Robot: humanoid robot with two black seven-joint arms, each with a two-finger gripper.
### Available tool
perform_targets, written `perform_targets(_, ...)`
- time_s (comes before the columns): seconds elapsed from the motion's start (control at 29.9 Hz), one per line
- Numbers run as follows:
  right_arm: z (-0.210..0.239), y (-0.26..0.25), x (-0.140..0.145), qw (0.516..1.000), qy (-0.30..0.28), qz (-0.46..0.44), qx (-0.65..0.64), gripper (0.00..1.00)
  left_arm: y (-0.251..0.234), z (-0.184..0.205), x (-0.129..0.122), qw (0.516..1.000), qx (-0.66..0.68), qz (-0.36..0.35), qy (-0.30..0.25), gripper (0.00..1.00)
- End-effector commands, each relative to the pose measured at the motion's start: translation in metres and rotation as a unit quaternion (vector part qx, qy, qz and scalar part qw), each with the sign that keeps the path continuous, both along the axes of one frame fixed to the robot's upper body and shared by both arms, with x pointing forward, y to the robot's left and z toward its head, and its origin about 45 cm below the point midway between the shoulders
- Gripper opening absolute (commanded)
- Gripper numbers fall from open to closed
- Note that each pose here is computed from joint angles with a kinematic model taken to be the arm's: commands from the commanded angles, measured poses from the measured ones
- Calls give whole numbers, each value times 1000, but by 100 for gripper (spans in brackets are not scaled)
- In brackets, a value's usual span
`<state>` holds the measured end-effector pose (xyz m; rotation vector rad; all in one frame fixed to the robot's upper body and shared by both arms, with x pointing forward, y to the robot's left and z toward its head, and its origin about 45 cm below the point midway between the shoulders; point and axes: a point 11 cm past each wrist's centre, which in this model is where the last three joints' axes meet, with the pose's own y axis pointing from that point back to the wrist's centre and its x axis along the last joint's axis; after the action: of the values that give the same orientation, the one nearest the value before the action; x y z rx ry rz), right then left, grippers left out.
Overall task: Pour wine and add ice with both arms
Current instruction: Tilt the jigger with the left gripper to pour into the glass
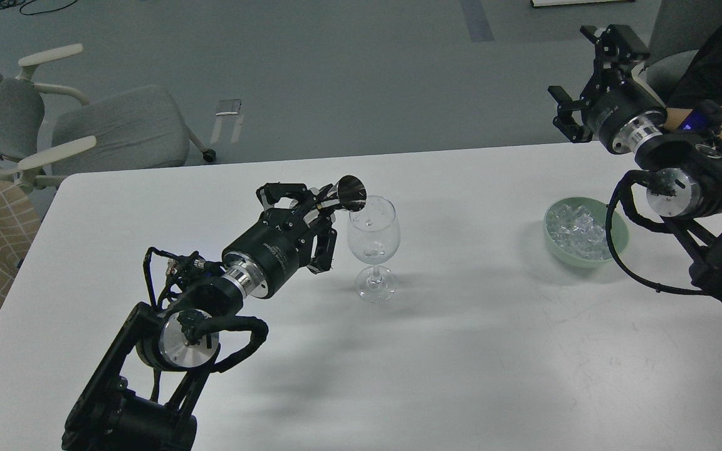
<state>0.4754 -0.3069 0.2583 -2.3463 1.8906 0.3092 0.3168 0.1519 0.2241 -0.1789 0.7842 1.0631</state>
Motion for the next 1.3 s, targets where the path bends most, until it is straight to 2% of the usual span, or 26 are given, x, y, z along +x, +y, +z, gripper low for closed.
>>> perform_targets(0.0,0,0,0,1000,0,0,0,100,-1,-2,-1,1000,14,-4,-3,3)
perform_targets(1.27,0,0,0,1000,0,0,0,100,8,8,10,991,124,-7,-54,3)
